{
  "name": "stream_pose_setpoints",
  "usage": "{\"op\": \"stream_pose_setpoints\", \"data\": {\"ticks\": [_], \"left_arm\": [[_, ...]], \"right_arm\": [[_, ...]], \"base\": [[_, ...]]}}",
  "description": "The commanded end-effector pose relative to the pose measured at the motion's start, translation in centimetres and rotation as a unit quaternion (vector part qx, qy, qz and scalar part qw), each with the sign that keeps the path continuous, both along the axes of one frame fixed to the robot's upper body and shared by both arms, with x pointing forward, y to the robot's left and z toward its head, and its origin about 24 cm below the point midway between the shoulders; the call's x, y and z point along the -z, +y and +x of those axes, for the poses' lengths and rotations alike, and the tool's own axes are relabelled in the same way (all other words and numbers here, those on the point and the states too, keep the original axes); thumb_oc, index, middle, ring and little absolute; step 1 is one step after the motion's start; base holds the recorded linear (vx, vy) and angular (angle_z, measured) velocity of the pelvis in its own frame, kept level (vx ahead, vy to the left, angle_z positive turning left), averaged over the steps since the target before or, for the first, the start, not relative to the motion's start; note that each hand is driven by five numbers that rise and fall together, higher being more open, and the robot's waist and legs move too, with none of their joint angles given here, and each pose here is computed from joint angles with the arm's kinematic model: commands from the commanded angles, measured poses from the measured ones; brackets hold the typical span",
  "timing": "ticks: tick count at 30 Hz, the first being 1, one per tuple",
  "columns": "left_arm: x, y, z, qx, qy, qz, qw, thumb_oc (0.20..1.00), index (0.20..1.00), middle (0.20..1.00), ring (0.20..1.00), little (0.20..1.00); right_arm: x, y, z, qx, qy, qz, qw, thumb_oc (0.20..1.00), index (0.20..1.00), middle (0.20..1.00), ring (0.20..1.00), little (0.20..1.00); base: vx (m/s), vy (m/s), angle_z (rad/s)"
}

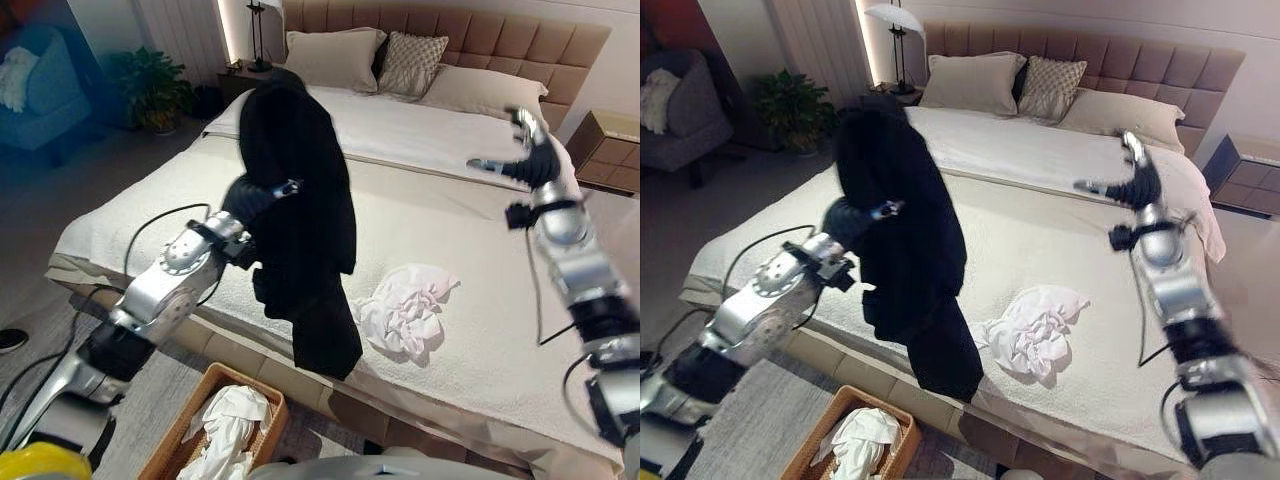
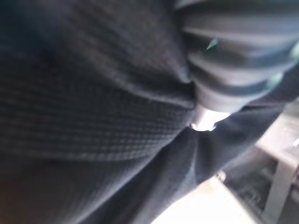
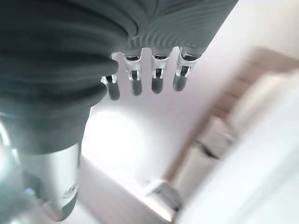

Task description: Pick up clothes into the bucket

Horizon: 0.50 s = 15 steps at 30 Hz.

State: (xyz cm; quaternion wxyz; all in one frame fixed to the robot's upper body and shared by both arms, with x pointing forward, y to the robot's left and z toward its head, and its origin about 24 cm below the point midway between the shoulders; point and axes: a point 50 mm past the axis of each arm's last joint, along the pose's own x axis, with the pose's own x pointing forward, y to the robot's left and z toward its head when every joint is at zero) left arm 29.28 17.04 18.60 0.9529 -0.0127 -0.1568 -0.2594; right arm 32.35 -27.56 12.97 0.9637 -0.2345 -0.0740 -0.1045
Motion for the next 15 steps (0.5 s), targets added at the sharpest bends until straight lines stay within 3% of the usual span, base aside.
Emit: {"op": "stream_pose_setpoints", "data": {"ticks": [1, 7, 15], "left_arm": [[-6.2, 1.2, -2.1, -0.017, -0.166, -0.031, 0.985, 0.200, 0.200, 0.200, 0.200, 0.200], [-8.2, 5.6, -5.5, -0.116, -0.258, -0.050, 0.958, 0.200, 0.200, 0.200, 0.200, 0.200], [-5.8, 8.7, -7.8, -0.222, -0.248, -0.016, 0.943, 0.200, 0.200, 0.200, 0.200, 0.200]], "right_arm": [[0.9, 0.5, -0.1, -0.002, -0.012, 0.052, 0.999, 1.000, 1.000, 1.000, 1.000, 1.000], [13.1, 0.3, -6.5, 0.044, 0.186, 0.101, 0.976, 1.000, 1.000, 1.000, 1.000, 1.000], [21.3, 1.2, -13.2, 0.072, 0.360, 0.102, 0.924, 1.000, 1.000, 1.000, 1.000, 1.000]], "base": [[-0.02, 0.007, 0.10], [0.00, 0.006, 0.10], [-0.01, 0.010, 0.10]]}}
